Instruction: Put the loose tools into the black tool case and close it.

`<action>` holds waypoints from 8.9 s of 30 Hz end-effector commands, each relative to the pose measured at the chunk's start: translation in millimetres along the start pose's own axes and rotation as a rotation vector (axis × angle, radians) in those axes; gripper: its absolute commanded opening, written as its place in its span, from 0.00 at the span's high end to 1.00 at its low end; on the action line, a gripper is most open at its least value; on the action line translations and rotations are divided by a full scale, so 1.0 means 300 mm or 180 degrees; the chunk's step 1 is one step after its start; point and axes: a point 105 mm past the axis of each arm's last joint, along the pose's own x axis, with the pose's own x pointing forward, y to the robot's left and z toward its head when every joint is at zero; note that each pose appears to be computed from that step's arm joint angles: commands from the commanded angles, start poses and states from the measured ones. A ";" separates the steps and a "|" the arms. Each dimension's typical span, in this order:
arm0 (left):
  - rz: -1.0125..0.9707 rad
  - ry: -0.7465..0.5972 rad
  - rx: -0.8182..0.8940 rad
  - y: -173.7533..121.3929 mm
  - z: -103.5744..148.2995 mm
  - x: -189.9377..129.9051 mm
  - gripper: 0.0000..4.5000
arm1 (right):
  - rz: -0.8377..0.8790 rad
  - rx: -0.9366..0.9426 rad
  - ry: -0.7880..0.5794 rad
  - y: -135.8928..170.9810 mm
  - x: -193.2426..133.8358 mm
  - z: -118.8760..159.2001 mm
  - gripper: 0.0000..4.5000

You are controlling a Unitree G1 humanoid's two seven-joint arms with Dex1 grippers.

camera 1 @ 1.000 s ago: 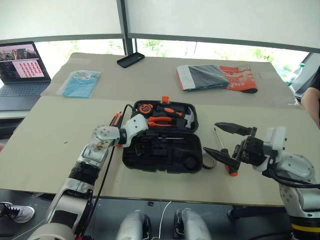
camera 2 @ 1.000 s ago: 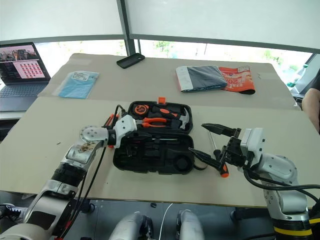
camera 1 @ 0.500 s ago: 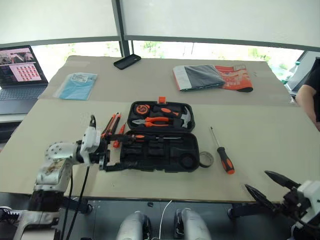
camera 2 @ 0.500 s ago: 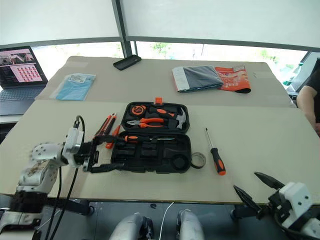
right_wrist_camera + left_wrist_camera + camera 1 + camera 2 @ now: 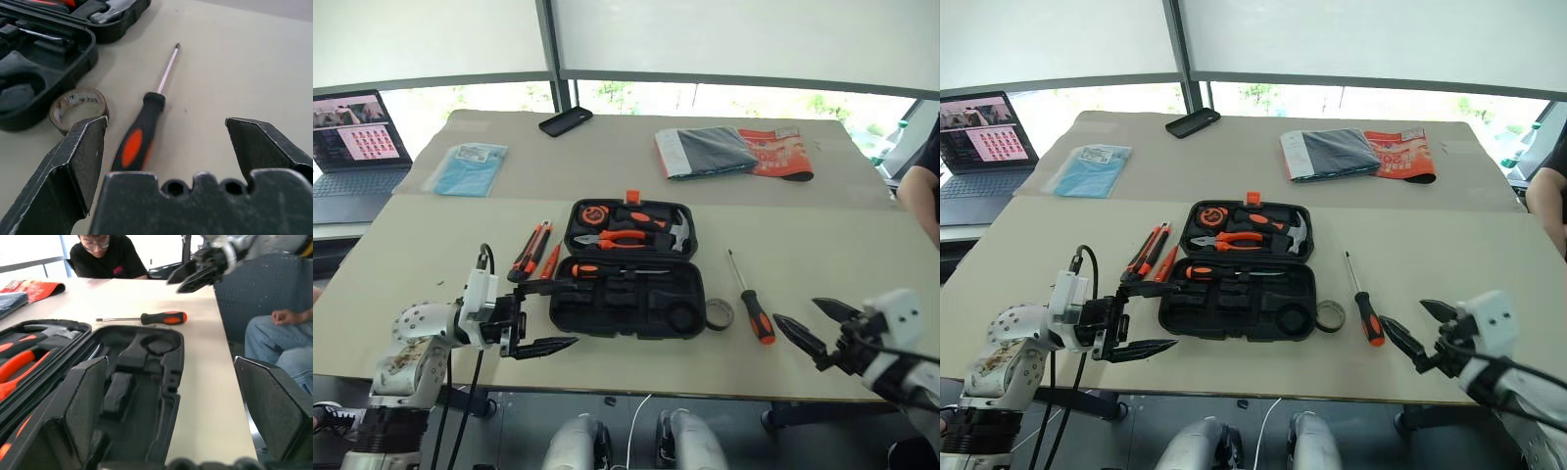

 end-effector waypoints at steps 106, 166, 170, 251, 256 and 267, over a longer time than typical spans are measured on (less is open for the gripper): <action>0.1355 0.0298 0.0121 -0.008 -0.062 -0.151 0.00 | 0.2822 -0.2083 -0.0925 0.399 0.488 0.257 0.98; 0.3656 0.1007 -0.0831 0.128 -0.014 -0.392 0.11 | 0.2000 -0.1665 -0.2010 0.215 0.158 0.297 0.14; 0.3519 0.1075 -0.1017 0.147 -0.027 -0.303 0.37 | 0.2095 -0.1716 -0.2013 0.230 0.151 0.316 0.14; 0.3549 0.1311 -0.1283 0.267 -0.195 0.008 0.37 | 0.2204 -0.1600 -0.1972 0.298 0.156 0.334 0.14; 0.3580 0.1299 -0.1293 0.315 -0.195 0.047 0.37 | 0.2236 -0.1591 -0.1973 0.304 0.158 0.335 0.14; 0.3502 0.1434 -0.1426 0.337 -0.217 0.077 0.52 | 0.2375 -0.1677 -0.2063 0.322 0.148 0.358 0.14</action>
